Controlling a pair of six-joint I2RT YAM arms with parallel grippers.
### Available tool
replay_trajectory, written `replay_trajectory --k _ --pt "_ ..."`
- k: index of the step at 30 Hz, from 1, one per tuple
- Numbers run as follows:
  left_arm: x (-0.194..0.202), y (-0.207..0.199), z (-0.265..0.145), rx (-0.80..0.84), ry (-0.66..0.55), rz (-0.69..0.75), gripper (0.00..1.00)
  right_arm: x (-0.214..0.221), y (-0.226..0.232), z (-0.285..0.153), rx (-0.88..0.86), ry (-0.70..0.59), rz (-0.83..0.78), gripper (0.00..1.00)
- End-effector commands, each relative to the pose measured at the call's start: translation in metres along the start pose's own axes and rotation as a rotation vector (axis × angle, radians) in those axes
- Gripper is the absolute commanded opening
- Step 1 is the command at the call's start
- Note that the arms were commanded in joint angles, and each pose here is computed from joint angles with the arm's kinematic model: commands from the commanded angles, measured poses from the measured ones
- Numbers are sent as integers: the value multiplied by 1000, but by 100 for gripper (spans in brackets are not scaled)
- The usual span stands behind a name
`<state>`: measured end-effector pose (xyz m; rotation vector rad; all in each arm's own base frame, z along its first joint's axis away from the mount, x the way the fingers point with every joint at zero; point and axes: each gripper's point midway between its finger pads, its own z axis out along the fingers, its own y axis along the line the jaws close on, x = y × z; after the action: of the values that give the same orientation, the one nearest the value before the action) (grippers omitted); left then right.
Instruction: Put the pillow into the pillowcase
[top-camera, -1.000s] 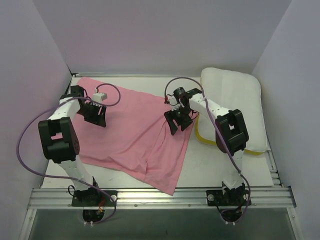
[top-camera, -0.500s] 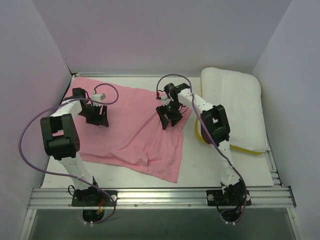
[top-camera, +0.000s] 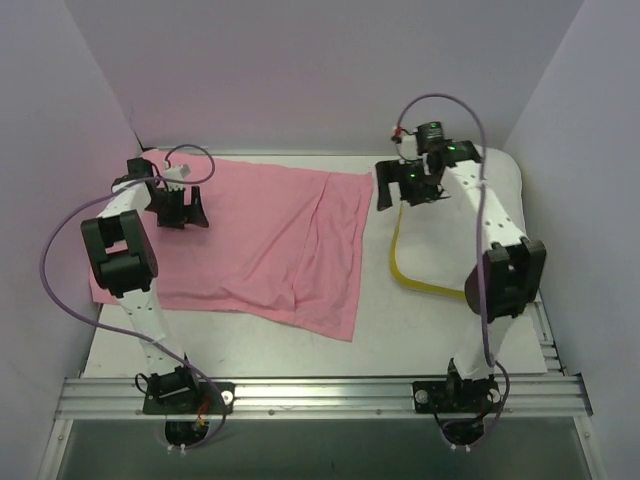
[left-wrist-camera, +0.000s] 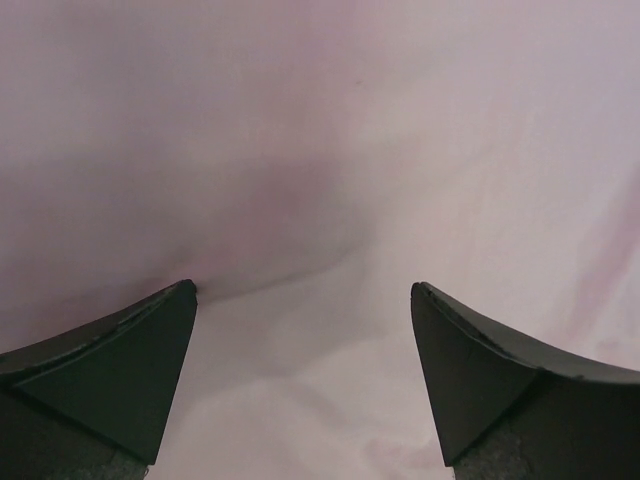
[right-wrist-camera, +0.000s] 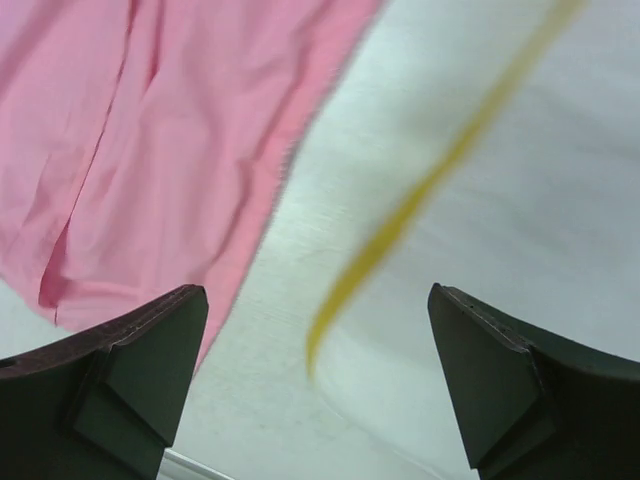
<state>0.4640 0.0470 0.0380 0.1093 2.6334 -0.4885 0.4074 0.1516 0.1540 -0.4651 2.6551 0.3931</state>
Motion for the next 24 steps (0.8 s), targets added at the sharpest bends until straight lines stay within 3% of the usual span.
replay_trajectory --k 1,5,9,17,24 --pt "-27 -41 -30 133 -94 54 97 25 -81 -60 210 -29 187 100" --pt "-18 -85 -56 158 -116 179 97 41 -160 -69 262 -55 532 100" --pt "-6 -104 -70 137 -120 228 98 28 -208 -59 220 -100 727 100" --pt "3 -105 -81 88 -106 260 97 -6 -273 -18 312 -148 715 100" --pt "4 -102 -73 83 -66 245 98 -26 -282 -19 459 -181 582 100"
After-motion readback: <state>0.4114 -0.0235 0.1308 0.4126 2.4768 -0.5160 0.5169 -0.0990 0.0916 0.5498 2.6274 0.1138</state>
